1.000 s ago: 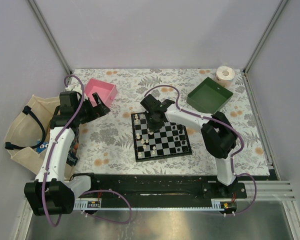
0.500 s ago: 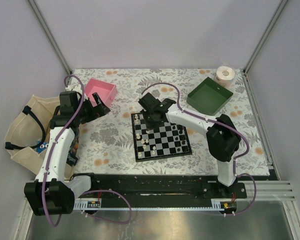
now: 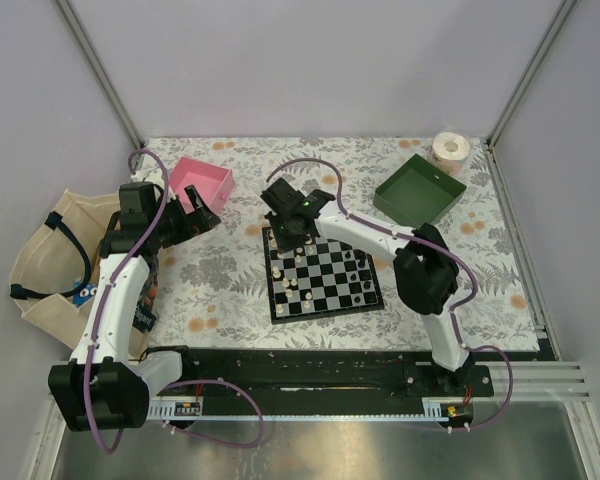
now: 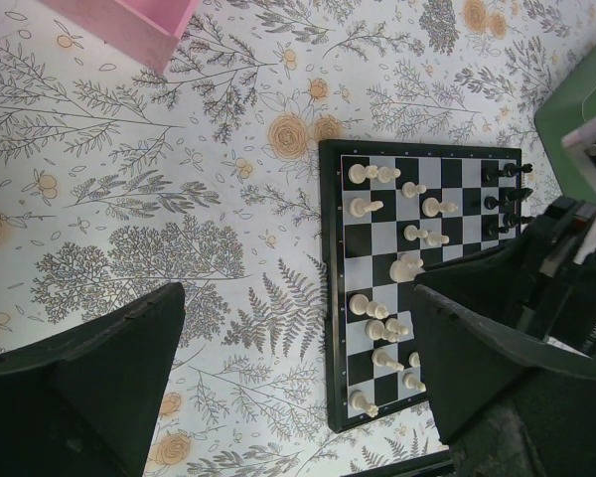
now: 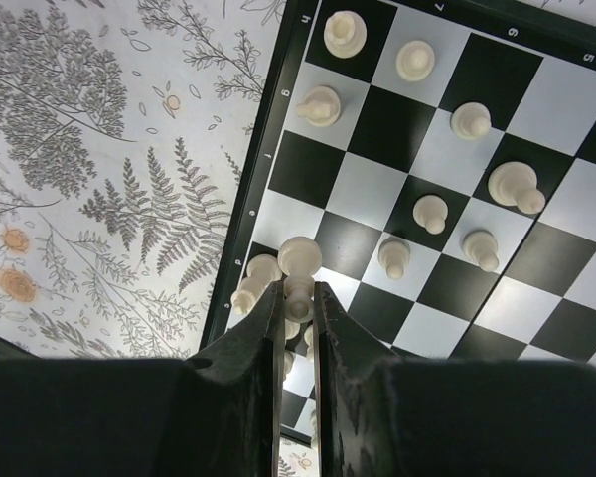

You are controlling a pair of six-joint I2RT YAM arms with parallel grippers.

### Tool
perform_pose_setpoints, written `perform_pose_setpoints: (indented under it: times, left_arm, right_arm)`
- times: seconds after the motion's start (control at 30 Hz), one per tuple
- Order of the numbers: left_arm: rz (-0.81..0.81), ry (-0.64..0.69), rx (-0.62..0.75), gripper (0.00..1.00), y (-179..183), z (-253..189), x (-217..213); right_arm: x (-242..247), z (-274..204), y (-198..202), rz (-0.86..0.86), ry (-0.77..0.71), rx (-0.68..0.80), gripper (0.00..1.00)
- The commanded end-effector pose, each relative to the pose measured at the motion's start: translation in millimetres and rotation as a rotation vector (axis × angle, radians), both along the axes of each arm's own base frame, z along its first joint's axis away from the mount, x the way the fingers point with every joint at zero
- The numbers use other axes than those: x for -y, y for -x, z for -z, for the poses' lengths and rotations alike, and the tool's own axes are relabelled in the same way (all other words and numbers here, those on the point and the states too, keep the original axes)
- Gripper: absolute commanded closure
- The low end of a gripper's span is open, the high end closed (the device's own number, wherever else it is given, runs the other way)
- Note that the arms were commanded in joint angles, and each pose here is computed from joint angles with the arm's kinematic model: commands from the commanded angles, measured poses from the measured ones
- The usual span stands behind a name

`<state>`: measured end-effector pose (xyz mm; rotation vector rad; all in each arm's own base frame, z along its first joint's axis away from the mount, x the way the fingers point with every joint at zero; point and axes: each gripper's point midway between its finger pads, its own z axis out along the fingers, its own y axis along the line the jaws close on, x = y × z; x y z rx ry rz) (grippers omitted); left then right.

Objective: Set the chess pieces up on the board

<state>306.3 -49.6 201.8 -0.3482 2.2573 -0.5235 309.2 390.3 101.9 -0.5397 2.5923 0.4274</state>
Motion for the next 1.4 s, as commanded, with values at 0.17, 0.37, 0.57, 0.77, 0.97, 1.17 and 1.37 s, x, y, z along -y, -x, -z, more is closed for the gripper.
perform_pose_setpoints:
  times: [0.17,0.37,0.57,0.77,0.97,1.17,1.37]
  left_arm:
    - [0.018,0.001,0.060,0.01,-4.7,-14.4,1.4]
    - [0.019,0.001,0.059,0.01,-4.4,-14.2,1.9]
    - [0.019,0.002,0.060,0.01,-4.6,-14.5,1.7]
    - [0.018,0.001,0.062,0.01,-4.6,-14.9,1.5]
    - [0.018,-0.001,0.063,0.01,-4.5,-14.8,1.2]
    - [0.018,-0.001,0.063,0.01,-4.5,-14.8,1.2]
    - [0.019,-0.001,0.062,0.01,-4.2,-14.6,1.6]
  right_arm:
    - [-18.8,5.8,4.4,-0.060,0.017,-0.017,0.91]
    - [-23.5,15.7,8.1,-0.072,0.029,-0.033,0.91]
    - [-27.7,19.6,10.8,-0.083,0.032,-0.045,0.91]
    - [-28.6,25.9,10.5,-0.083,0.042,-0.050,0.90]
    - [-27.0,29.1,8.7,-0.076,0.055,-0.046,0.89]
    - [-24.7,33.6,9.2,-0.076,0.069,-0.050,0.86]
    - [-24.3,31.8,4.5,-0.058,0.071,-0.034,0.85]
